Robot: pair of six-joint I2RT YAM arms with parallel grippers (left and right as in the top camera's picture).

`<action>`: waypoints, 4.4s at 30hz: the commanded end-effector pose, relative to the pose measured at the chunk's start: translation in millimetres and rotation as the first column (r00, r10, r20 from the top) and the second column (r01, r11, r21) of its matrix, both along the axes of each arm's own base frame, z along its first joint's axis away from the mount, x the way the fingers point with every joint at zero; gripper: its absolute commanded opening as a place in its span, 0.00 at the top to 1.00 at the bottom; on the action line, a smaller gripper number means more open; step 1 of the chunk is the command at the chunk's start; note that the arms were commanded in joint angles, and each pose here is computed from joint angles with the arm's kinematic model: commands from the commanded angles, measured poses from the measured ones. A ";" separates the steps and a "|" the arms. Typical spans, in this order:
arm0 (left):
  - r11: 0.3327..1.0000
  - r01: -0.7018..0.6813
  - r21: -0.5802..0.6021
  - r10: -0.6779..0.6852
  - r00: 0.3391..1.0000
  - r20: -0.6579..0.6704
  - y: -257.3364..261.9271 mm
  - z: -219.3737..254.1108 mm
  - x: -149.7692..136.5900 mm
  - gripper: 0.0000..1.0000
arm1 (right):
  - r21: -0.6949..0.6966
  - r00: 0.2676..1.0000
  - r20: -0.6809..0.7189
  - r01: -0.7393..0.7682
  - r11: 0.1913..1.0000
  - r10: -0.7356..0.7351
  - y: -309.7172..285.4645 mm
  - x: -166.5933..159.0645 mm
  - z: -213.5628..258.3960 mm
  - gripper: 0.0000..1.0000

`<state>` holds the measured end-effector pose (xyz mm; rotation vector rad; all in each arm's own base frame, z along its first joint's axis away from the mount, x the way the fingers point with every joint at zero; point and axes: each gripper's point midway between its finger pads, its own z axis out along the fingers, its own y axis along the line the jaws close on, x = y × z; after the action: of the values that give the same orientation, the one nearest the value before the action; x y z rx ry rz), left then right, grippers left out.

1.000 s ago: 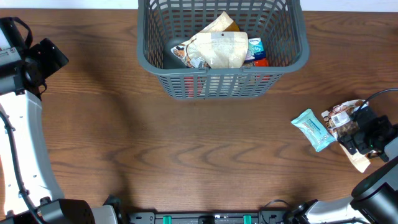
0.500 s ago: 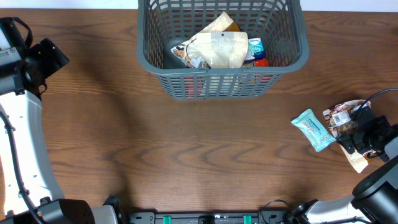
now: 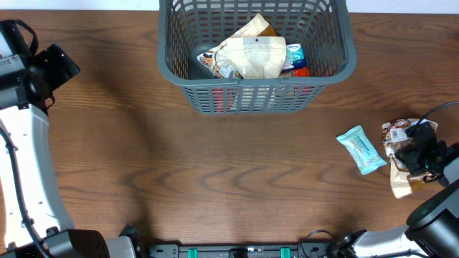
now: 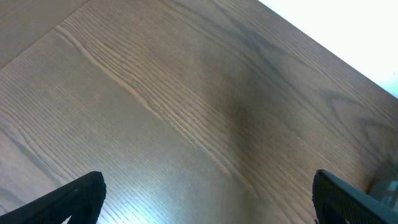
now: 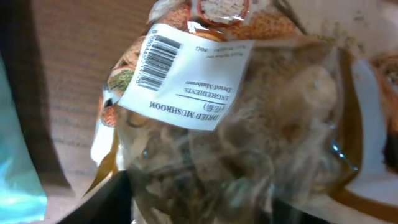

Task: Pack container
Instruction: 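Grasp the clear dried-mushroom bag with the right gripper, then carry the mushroom bag into the basket and open the right gripper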

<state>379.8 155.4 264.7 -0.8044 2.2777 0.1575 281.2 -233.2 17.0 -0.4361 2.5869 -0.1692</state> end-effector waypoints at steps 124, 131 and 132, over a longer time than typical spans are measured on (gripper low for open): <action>0.963 0.264 0.051 -0.264 0.965 -0.005 -73.8 4.9 27.3 0.01 | 0.410 0.992 -0.041 -0.096 0.907 0.123 359.9 188.5 177.8 0.99; 0.963 0.263 0.052 -0.263 0.965 -0.004 -73.7 5.1 27.5 0.01 | 0.340 0.995 -0.060 -0.053 0.939 0.078 345.4 185.9 174.4 0.98; 0.963 0.264 0.052 -0.264 0.965 -0.004 -73.7 5.1 27.5 0.01 | 0.346 0.995 -0.054 -0.057 0.937 0.081 346.5 186.2 176.8 0.98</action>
<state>406.6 81.7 268.1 -0.4894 2.3405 0.0794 462.8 123.5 184.1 -0.4042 2.6150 0.3868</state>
